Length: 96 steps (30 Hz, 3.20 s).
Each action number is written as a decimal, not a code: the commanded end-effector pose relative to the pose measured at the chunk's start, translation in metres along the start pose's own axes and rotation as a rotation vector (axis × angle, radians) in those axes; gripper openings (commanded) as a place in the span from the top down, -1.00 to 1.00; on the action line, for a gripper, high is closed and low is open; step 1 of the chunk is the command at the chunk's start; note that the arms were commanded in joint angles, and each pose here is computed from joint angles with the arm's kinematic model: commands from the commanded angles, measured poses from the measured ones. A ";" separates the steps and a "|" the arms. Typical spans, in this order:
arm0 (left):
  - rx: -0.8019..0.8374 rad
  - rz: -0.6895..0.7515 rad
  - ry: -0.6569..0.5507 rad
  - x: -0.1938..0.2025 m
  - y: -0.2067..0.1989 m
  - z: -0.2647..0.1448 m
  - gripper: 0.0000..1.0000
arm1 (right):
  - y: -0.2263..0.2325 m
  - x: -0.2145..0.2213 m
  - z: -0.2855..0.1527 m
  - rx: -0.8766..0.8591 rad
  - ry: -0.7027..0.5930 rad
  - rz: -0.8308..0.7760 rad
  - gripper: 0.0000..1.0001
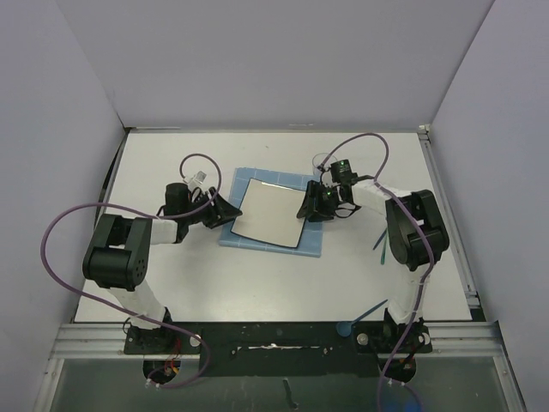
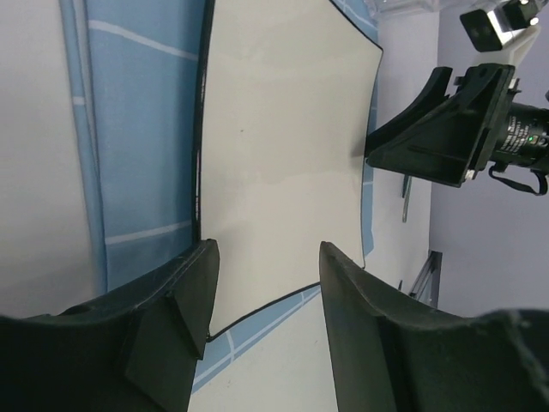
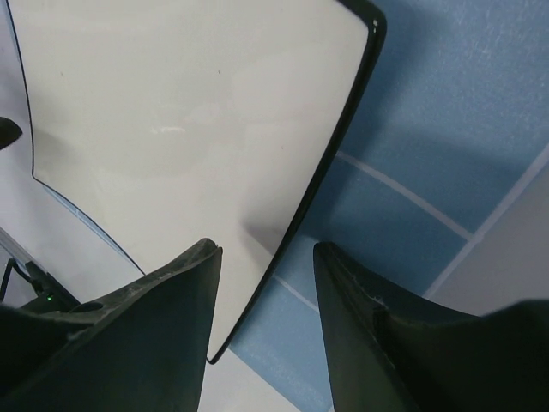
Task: Set the dinner table for one person
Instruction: Adjust the napkin at the center of the board, then adjust the plate on the napkin.
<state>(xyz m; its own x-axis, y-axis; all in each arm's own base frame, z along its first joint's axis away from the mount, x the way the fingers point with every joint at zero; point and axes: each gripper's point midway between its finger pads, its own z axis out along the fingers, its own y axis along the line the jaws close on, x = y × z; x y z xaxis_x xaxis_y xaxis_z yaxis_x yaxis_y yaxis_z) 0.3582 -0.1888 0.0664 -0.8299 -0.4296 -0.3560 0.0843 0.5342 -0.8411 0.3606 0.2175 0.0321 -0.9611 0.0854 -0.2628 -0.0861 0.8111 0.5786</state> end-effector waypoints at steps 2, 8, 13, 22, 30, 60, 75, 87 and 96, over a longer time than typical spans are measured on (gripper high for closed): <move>-0.095 0.028 -0.027 0.004 0.022 -0.004 0.04 | 0.007 -0.032 0.002 -0.038 -0.060 -0.026 0.03; -0.173 0.020 -0.040 0.004 0.036 -0.010 0.04 | 0.007 -0.039 0.003 -0.047 -0.064 -0.019 0.03; -0.132 0.000 -0.032 0.003 0.034 -0.001 0.05 | 0.003 -0.040 0.006 -0.051 -0.062 -0.004 0.03; -0.096 0.013 -0.013 0.001 0.024 0.007 0.47 | -0.001 -0.040 0.015 -0.059 -0.048 0.021 0.03; -0.100 0.020 -0.003 0.002 0.022 0.007 0.90 | -0.001 -0.038 0.025 -0.088 -0.031 0.040 0.24; -0.094 0.216 0.082 0.013 -0.015 0.020 1.00 | 0.012 -0.048 0.021 -0.120 -0.043 0.040 1.00; -0.093 0.240 0.087 0.015 -0.022 0.022 1.00 | 0.023 -0.061 0.015 -0.138 -0.065 0.020 1.00; -0.097 0.229 0.084 0.011 -0.021 0.028 1.00 | 0.011 -0.048 0.013 -0.112 -0.052 0.034 1.00; -0.096 0.240 0.084 0.007 -0.026 0.030 1.00 | 0.000 -0.043 0.017 -0.105 -0.045 0.057 1.00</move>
<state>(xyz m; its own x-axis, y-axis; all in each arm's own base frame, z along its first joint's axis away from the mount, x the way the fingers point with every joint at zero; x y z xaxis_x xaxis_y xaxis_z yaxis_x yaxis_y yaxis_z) 0.3494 -0.1915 0.0316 -0.8734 -0.2716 -0.4043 0.0645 0.7584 -0.6486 0.4123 0.2121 0.0251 -0.9503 0.1957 -0.2420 -0.0097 0.7585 0.6516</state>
